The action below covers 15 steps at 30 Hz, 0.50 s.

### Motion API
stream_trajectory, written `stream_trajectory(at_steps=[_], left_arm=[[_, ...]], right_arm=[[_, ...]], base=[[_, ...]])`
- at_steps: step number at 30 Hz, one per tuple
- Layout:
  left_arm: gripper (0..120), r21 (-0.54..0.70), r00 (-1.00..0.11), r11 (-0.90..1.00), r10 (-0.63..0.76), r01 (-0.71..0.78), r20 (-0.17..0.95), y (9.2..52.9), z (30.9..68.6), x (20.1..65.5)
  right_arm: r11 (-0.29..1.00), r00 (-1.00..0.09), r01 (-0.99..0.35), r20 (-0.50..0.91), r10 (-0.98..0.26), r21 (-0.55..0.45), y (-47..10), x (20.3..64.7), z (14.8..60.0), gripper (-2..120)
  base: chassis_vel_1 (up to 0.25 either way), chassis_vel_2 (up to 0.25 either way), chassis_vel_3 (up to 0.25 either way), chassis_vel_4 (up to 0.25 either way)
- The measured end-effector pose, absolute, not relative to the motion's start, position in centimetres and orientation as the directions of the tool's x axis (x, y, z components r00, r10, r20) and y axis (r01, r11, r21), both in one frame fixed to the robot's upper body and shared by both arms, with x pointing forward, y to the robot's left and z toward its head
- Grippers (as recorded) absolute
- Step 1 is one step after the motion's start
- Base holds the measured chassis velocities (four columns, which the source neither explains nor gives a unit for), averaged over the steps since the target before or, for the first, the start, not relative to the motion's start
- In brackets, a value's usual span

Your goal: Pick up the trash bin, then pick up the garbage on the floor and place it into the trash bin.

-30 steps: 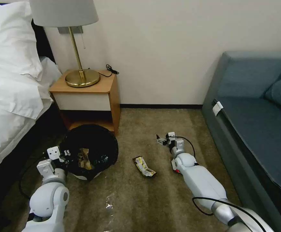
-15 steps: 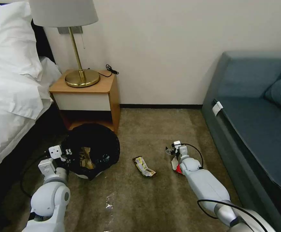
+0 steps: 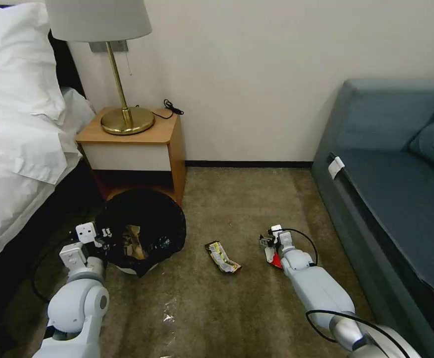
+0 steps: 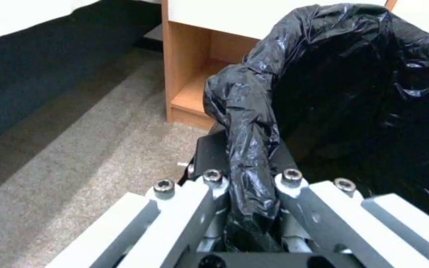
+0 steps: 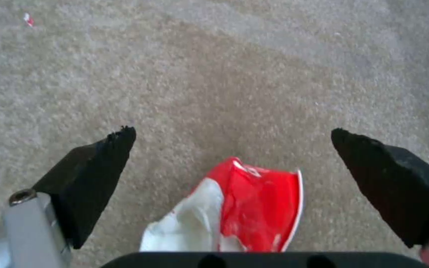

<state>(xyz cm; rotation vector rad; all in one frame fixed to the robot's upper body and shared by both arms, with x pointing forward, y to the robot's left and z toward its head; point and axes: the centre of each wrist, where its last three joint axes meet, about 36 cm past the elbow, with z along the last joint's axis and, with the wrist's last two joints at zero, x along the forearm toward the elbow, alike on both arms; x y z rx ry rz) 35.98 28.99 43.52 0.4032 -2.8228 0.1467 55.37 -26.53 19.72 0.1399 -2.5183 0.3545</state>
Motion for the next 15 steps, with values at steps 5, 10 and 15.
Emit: stream_trajectory(at_steps=[5, 10, 15], left_arm=[[4, -0.061, -0.922, 0.957, -0.254, -0.283, 0.293, 28.8, 43.5, 36.0], [4, -0.06, -0.923, 0.958, -0.252, -0.281, 0.291, 28.6, 43.7, 36.0], [4, -0.059, -0.923, 0.958, -0.254, -0.282, 0.29, 28.5, 43.8, 35.8]], right_arm=[[0.958, -0.823, -0.175, 0.568, -0.015, -0.227, -27.3, 55.0, 19.4, 100], [0.957, -0.821, -0.176, 0.57, -0.014, -0.229, -27.9, 54.5, 18.8, 100], [0.96, -0.818, -0.168, 0.576, -0.01, -0.222, -28.3, 54.2, 18.4, 100]], base=[[0.0, 0.0, 0.0, 0.0], [0.0, 0.0, 0.0, 0.0], [0.0, 0.0, 0.0, 0.0]])
